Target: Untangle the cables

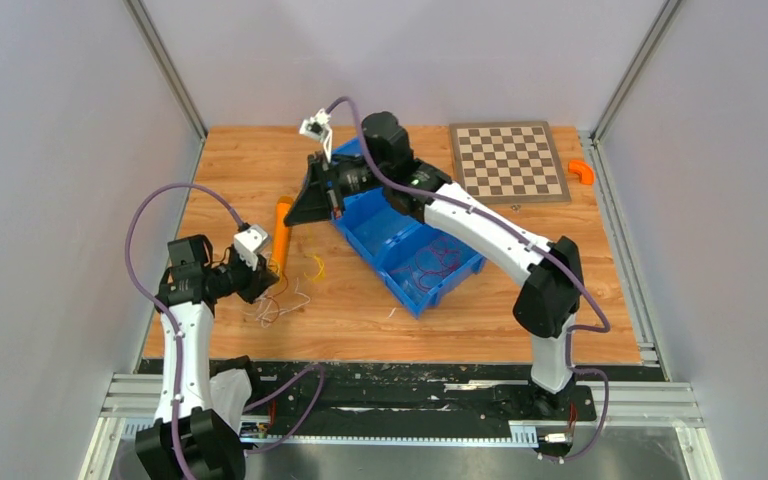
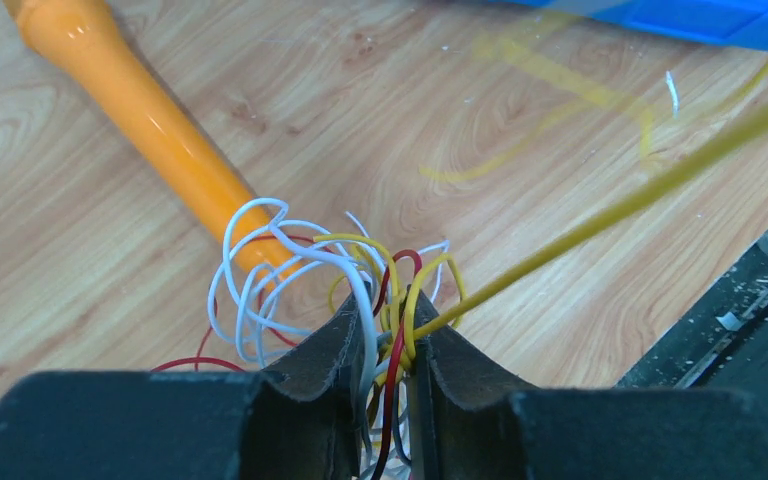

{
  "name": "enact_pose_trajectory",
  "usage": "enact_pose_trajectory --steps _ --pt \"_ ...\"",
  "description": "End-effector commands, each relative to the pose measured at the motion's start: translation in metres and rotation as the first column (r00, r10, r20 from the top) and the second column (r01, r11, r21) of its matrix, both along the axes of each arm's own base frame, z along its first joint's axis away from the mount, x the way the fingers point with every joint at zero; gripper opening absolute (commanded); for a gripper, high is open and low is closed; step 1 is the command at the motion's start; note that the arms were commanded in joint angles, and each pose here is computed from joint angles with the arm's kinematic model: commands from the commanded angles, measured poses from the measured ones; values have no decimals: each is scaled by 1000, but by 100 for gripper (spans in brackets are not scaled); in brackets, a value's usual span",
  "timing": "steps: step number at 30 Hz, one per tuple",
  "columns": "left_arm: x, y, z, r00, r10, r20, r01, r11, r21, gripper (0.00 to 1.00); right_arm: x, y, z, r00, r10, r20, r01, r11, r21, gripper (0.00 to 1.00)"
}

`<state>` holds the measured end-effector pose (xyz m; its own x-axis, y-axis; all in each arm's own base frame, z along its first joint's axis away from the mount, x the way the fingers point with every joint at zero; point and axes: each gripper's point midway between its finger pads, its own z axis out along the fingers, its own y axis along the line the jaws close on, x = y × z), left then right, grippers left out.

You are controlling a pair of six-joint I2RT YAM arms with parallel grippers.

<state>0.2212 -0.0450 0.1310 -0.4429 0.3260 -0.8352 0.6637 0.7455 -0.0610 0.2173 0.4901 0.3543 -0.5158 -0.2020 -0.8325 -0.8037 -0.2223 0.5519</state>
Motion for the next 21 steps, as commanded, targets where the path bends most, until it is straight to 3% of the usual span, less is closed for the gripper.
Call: enact_pose_trajectory --steps 1,8,16,21 --pt "-1 21 -20 999 51 -19 -48 994 100 25 -9 -50 125 989 -30 147 -9 965 262 0" --pt "-4 33 -39 994 80 -68 -69 986 152 31 6 -84 181 981 -110 158 43 927 373 0" --pt "-12 51 -58 988 106 -117 -78 973 216 29 22 -124 235 950 -244 193 127 870 477 0" --pt "-14 58 -60 986 113 -123 -83 970 226 25 35 -138 239 936 -300 184 183 861 476 0"
